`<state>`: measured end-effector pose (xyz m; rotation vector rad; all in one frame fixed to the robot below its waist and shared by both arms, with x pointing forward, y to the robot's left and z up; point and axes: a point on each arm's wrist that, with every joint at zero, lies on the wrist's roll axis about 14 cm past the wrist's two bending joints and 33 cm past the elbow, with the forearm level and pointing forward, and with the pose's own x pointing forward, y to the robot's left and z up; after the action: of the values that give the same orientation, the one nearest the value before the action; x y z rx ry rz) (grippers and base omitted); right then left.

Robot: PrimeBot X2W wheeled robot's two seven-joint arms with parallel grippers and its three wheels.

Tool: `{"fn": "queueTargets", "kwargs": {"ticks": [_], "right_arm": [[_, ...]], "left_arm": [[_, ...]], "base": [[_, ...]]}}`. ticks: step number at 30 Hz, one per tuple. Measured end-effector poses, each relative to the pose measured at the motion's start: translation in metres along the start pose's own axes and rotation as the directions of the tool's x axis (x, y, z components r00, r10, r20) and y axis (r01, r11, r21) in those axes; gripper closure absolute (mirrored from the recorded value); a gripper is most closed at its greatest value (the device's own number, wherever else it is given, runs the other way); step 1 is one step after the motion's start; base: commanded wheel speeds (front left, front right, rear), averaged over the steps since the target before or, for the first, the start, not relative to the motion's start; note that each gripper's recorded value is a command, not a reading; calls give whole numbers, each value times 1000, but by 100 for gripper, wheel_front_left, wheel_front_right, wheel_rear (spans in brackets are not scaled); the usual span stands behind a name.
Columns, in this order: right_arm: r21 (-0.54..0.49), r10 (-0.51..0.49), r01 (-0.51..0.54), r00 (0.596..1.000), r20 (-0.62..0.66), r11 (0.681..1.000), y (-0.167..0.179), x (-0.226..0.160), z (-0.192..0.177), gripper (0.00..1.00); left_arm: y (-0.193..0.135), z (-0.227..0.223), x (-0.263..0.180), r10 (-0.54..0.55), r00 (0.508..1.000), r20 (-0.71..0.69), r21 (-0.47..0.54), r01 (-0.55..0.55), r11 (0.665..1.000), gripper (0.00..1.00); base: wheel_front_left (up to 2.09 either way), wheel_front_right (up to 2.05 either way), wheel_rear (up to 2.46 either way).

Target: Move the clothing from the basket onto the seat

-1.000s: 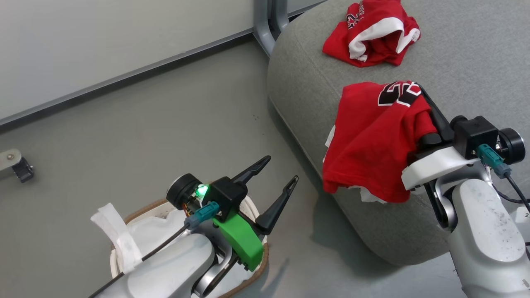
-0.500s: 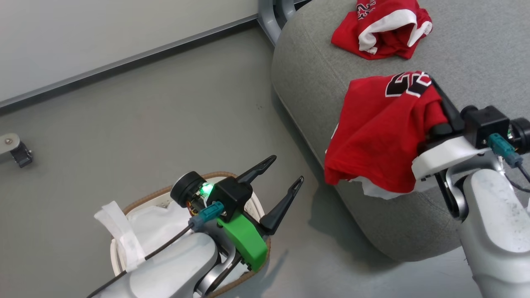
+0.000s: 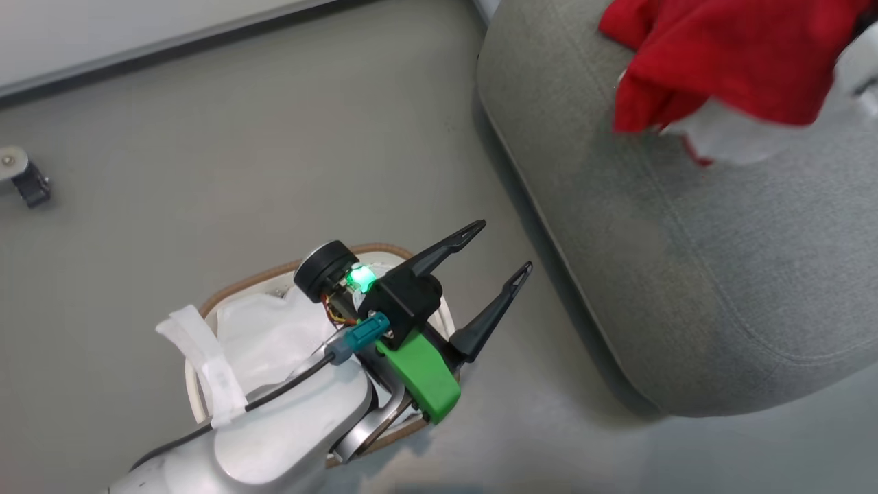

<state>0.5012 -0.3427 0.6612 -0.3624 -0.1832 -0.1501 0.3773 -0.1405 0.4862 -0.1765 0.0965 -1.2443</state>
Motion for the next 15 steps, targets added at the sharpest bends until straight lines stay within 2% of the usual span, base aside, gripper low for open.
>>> {"fn": "queueTargets", "kwargs": {"ticks": [3, 5, 8, 15], "right_arm": [[-49, -32, 32, 999, -12, 998, -24, 25, 14, 100], [-102, -84, 83, 996, -4, 991, -53, 41, 31, 100], [-116, -155, 154, 988, 2, 981, -83, 61, 48, 100], [-168, -253, 236, 963, -91, 957, -117, 88, 19, 100]], "left_arm": [[6, -1, 1, 0, 1000, 4, -4, 0, 1000, 0], [9, 0, 2, 1, 1000, 9, -14, -1, 1000, 0], [18, 2, 2, 8, 1000, 25, -11, -8, 1000, 0], [39, -12, -2, 34, 999, 24, -23, -34, 999, 0]], "base": [[0, 0, 0], [0, 0, 0], [0, 0, 0], [0, 0, 0]]}}
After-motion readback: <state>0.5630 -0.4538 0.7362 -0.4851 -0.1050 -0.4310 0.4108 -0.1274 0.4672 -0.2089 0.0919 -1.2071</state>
